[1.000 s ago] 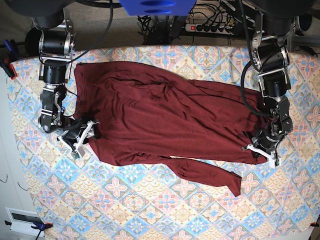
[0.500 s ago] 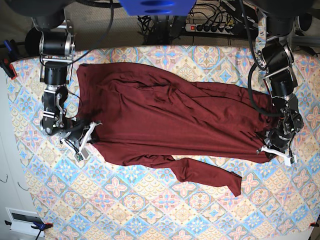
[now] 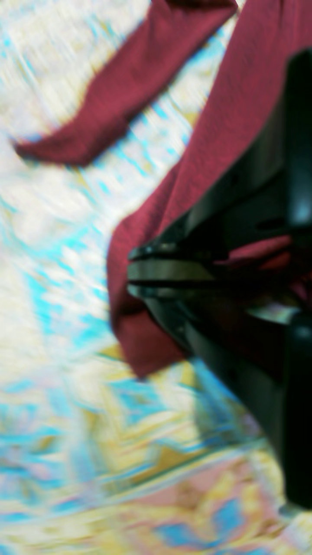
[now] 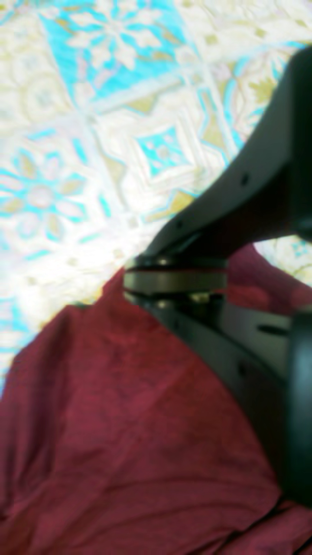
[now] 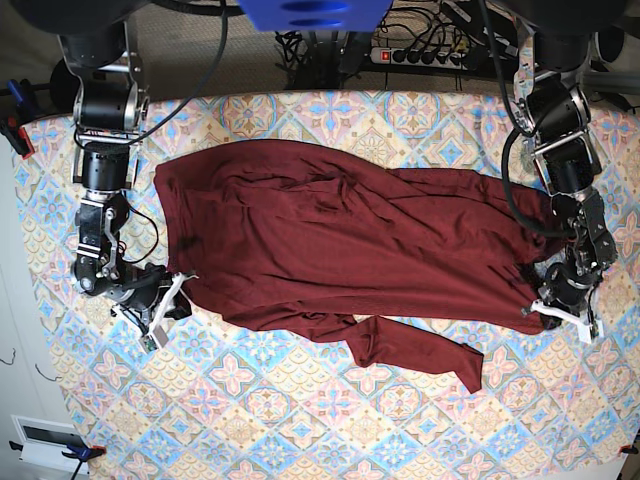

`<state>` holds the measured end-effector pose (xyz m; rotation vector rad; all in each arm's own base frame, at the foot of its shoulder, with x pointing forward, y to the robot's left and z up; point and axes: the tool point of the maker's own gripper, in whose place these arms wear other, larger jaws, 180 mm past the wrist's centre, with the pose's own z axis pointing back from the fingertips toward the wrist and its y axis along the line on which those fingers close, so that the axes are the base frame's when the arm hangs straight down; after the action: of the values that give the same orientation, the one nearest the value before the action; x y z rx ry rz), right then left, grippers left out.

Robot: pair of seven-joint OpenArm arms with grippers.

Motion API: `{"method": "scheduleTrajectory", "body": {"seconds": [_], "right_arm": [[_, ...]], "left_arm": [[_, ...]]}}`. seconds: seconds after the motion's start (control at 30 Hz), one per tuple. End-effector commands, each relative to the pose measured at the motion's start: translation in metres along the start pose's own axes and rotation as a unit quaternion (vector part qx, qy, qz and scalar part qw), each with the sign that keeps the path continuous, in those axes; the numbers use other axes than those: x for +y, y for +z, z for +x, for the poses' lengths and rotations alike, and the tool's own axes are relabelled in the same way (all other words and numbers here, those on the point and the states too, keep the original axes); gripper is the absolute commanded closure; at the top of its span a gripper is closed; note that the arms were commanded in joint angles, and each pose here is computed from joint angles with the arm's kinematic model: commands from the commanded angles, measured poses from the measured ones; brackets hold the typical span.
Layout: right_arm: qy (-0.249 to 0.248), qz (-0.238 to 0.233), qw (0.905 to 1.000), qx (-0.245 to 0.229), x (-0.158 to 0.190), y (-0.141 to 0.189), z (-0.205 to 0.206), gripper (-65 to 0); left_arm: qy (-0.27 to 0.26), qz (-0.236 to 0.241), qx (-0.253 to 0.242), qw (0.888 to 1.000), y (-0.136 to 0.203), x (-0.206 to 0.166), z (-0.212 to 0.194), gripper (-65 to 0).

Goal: Layout the t-shirt on the table in an organized manner, then fold the t-shirt properly
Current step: 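Grasp the shirt hem corners with both grippers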

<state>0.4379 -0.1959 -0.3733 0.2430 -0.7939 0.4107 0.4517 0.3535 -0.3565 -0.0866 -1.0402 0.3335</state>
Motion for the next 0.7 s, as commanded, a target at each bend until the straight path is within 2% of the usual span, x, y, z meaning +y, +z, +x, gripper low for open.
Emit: {"method": "scheduleTrajectory", "body": {"seconds": [0.0,0.07,0.17,0.27,0.4,0.5,0.67], "right_arm": [[0.007,-0.01,0.9994,-0.032,-0.011,0.009,0.025,-2.0],[0.005,-0.01,0.9993,-0.036,-0.011,0.009,0.026,-6.7],[0.005,-0.01,0.9993,-0.036,-0.011,0.009,0.026,-20.8],[0.007,-0.008,0.9993,-0.035,-0.01,0.008,0.025,-29.3],[-0.016,-0.003,0.9998,-0.013,-0.013,0.001,0.006,-29.9],[-0.035,0.0,0.999,-0.027,-0.017,-0.005,0.009,-29.9],[-0.056,0.005,0.9981,-0.024,-0.017,-0.011,-0.005,-29.9]], "left_arm": [[-0.003,0.0,-0.035,0.999,0.003,0.003,0.026,0.0],[-0.004,-0.001,-0.035,0.999,0.003,0.002,0.027,0.0],[-0.003,-0.002,-0.036,0.999,0.003,0.0,0.028,0.0],[-0.003,-0.002,-0.036,0.999,0.003,0.0,0.028,0.0],[-0.003,-0.002,-0.036,0.999,0.003,0.0,0.027,0.0],[-0.003,-0.002,-0.036,0.999,0.003,0.0,0.027,0.0],[-0.003,-0.002,-0.035,0.999,0.003,0.001,0.026,0.0]]}}
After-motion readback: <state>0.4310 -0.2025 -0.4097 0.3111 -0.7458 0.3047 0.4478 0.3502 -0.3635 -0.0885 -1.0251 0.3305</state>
